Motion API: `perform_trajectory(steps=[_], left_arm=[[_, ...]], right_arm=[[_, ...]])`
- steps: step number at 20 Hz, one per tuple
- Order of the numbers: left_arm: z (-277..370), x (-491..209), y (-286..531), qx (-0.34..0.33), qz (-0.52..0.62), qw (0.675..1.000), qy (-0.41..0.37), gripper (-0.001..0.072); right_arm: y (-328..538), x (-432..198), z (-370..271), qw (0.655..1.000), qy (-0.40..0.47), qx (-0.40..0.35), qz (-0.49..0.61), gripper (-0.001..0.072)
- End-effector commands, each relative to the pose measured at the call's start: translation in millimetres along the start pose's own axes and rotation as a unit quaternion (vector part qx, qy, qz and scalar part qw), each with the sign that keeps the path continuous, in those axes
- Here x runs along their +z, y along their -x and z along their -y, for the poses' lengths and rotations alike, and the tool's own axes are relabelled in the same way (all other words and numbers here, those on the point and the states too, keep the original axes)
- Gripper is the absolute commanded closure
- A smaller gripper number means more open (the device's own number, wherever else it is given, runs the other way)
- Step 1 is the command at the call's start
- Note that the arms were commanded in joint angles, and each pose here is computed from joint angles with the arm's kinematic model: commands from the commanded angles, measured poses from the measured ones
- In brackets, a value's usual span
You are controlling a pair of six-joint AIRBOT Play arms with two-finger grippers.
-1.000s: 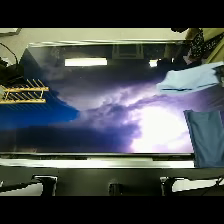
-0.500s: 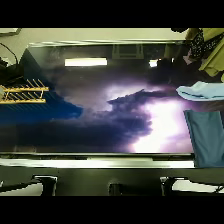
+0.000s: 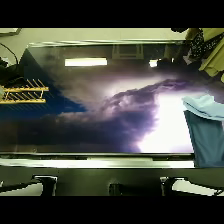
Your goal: Fold the clothes and pants, and hang the long-sleeved shirts on hangers.
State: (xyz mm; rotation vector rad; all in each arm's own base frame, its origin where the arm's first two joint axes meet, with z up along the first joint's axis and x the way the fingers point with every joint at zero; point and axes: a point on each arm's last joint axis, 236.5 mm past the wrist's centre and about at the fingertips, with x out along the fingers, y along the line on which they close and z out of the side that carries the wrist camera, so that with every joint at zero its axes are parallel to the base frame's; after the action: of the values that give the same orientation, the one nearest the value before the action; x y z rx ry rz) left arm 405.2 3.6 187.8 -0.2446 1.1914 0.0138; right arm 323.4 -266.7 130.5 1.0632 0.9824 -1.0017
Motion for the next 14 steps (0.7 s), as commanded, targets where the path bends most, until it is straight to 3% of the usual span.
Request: perform_trajectory(steps=[1, 5, 14], left_arm=[[-0.4, 0.1, 0.3, 0.000, 0.000, 1.000, 0.001, 0.0685], [-0.4, 0.1, 0.1, 0.000, 0.000, 1.000, 0.002, 0.0685], [-0.4, 0.1, 0.1, 0.000, 0.000, 1.000, 0.002, 0.0685]], right_arm=[[5.0, -3.4, 39.4, 0.996, 0.018, -0.082, -0.007, 0.0680], [3.1, -2.5, 68.5, 0.989, 0.034, -0.144, -0.009, 0.0680], [-66.2, -65.3, 147.6, 0.966, 0.053, -0.242, -0.078, 0.0680]])
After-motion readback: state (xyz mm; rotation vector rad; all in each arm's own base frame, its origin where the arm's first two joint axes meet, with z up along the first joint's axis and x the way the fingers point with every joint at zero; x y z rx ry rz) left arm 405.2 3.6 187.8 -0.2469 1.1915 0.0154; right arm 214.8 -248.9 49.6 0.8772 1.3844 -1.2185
